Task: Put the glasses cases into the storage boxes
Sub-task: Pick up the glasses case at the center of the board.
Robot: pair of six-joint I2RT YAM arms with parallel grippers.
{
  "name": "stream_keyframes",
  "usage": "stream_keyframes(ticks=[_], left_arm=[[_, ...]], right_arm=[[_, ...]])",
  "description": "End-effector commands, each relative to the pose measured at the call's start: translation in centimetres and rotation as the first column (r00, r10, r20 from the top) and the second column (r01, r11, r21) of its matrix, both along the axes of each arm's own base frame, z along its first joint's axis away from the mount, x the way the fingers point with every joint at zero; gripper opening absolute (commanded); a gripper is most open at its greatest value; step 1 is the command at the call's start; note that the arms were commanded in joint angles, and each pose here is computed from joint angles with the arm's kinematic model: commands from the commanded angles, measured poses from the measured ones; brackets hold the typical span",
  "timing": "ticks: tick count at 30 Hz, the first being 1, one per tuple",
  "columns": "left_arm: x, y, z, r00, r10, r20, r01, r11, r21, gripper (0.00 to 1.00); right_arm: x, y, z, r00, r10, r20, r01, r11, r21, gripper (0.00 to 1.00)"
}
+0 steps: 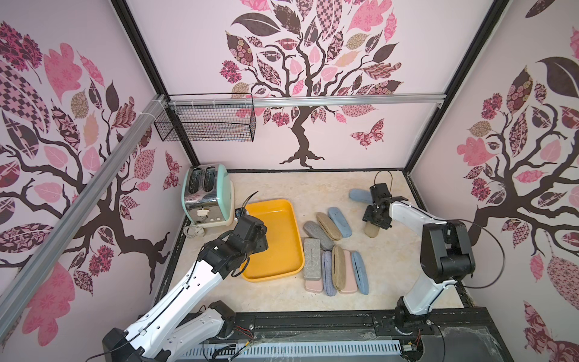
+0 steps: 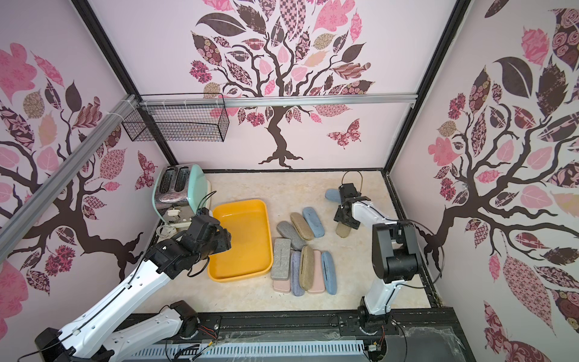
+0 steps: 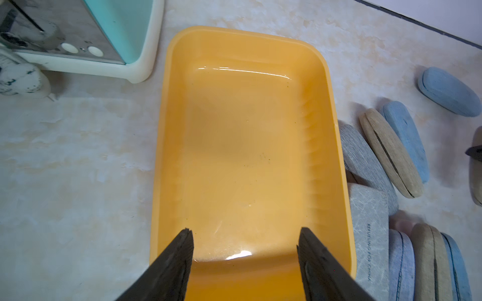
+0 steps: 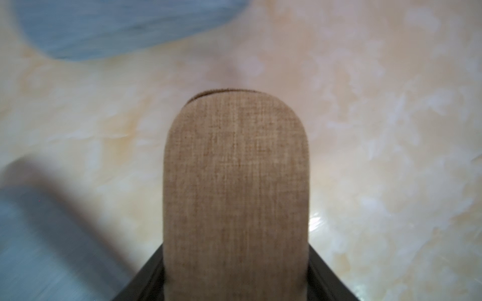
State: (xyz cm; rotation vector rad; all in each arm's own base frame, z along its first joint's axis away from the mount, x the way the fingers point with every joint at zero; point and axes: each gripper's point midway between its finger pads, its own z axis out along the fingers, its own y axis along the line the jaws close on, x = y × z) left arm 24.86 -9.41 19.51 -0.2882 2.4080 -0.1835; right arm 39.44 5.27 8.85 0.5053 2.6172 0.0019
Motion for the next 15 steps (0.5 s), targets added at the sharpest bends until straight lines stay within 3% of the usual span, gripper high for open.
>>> stream_keyframes(ticks=[1, 5, 8, 10, 15], left_arm=[[0.8, 1.1, 1.3, 0.998, 0.058, 0.031, -0.055, 0.995, -0.078, 0.67], [1.2, 1.2, 1.7, 0.997, 0.069, 0.038, -0.065, 0.992, -0.105, 0.67], [1.2, 1.0, 1.5, 0.997, 0.07, 0.02, -0.067, 0.992, -0.109, 0.66], [1.0, 1.0, 1.1, 0.998, 0.07, 0.007, -0.069, 0.991, -0.113, 0.66], [0.2, 1.5, 0.0, 0.996, 0.09, -0.004, -0.09, 0.989, -0.116, 0.67]], right_arm=[[-2.4, 9.9, 6.8, 0.958, 0.256, 0.132, -0.261, 0.965, 0.022, 0.6], [-5.9, 19.4, 10.5, 0.871, 0.44, 0.22, -0.457, 0.889, 0.034, 0.6], [-8.0, 25.2, 11.6, 0.821, 0.509, 0.256, -0.554, 0.82, 0.144, 0.6], [-9.6, 28.0, 11.5, 0.79, 0.556, 0.258, -0.599, 0.789, 0.137, 0.6], [-12.0, 31.3, 8.0, 0.783, 0.586, 0.21, -0.619, 0.767, 0.17, 0.6]])
